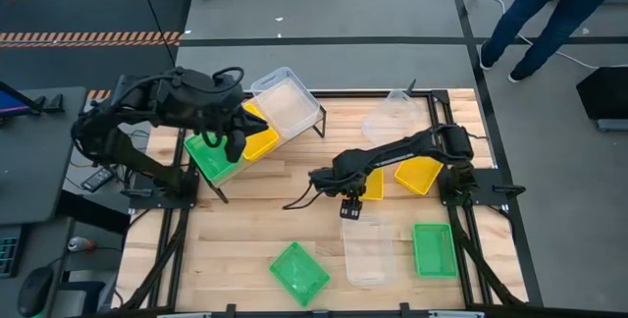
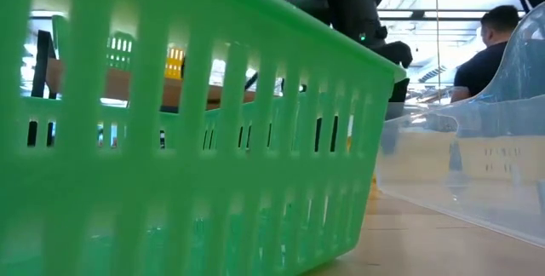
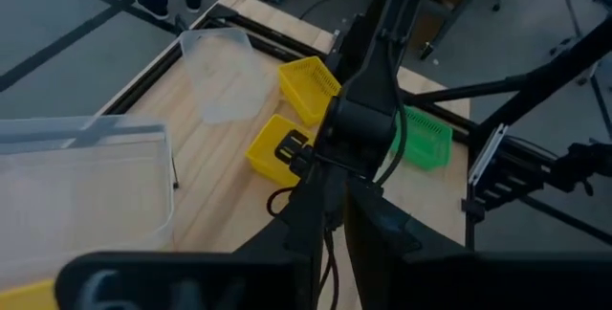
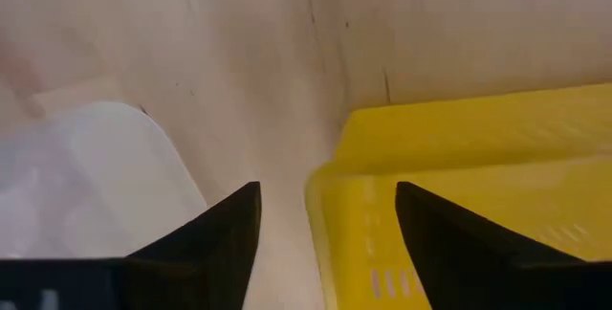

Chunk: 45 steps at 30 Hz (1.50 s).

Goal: Stack baskets on shelf by color
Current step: Stack the left yellow bin on top of the yellow bin on the shelf

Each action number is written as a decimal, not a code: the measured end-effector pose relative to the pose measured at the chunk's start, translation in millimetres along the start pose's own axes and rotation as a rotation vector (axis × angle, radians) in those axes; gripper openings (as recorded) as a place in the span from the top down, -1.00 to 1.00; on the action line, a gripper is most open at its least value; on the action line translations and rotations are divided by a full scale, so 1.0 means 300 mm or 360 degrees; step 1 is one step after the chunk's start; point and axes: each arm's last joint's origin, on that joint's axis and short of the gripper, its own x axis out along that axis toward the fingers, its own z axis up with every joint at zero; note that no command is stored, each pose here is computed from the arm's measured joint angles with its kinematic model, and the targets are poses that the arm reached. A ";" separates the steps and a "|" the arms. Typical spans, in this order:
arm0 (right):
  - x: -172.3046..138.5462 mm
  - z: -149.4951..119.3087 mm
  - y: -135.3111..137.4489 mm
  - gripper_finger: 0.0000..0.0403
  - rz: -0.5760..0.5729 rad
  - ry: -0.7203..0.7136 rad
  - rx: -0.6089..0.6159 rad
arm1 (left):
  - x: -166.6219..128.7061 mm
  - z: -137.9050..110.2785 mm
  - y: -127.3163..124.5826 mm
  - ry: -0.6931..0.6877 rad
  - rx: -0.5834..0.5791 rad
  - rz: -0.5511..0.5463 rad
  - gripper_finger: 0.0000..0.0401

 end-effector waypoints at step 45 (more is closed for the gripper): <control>-0.789 -0.467 0.113 0.91 0.0093 -0.1674 -0.1960 | 0.107 0.044 -0.100 -0.0173 0.0280 -0.0228 0.54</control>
